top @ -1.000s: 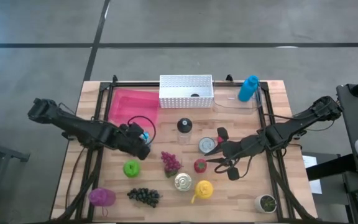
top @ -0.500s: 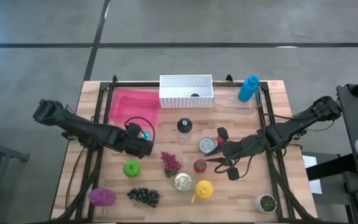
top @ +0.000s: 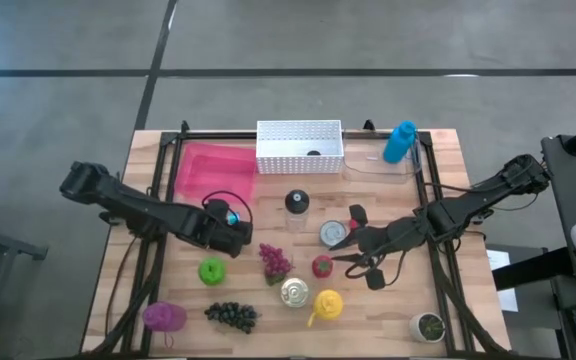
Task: Pick & Place Food Item
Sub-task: Put the yellow tuna can into the pink bin
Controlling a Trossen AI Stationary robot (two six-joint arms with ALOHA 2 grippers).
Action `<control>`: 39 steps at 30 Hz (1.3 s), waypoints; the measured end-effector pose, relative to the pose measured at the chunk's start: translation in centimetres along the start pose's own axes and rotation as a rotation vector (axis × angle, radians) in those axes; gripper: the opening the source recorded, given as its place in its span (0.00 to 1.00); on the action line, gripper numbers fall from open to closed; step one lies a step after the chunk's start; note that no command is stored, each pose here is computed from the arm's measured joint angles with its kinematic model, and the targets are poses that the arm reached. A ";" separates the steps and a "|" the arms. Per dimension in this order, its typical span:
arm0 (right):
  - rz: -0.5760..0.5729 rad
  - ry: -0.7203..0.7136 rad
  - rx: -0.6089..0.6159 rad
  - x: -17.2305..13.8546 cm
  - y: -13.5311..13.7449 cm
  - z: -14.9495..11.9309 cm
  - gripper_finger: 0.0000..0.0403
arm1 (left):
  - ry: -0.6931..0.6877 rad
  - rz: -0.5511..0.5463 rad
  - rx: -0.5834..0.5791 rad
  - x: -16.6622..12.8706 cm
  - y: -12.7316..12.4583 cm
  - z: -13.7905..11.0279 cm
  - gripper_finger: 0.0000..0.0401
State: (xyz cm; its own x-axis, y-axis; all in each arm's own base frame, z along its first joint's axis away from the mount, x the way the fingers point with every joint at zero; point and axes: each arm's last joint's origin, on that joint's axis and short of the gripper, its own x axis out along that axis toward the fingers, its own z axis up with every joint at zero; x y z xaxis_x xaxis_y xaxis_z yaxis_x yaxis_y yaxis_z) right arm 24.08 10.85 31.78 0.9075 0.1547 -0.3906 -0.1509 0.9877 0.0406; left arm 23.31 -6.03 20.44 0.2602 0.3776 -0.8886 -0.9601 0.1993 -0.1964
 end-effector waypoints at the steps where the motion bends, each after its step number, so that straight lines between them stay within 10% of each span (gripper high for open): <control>1: 0.000 0.000 0.000 0.0 0.0 0.0 0.24 | 0.000 0.009 0.002 0.2 -0.1 0.0 0.81; 22: -0.001 0.000 0.000 0.0 0.0 0.0 0.18 | 0.001 0.306 -0.067 3.2 -0.8 0.2 0.98; 39: -0.001 0.000 0.000 0.0 0.0 0.0 0.24 | -0.055 0.289 0.140 3.2 -0.8 0.5 0.99</control>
State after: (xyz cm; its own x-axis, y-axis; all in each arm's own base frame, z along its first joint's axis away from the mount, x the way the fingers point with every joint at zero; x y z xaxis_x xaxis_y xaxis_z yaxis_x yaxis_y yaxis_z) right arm 24.09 10.84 31.78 0.9075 0.1536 -0.3908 -0.1501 0.9879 0.0398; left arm 24.99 -4.53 18.01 -0.0123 0.4845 -0.8747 -0.9726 0.1974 0.1230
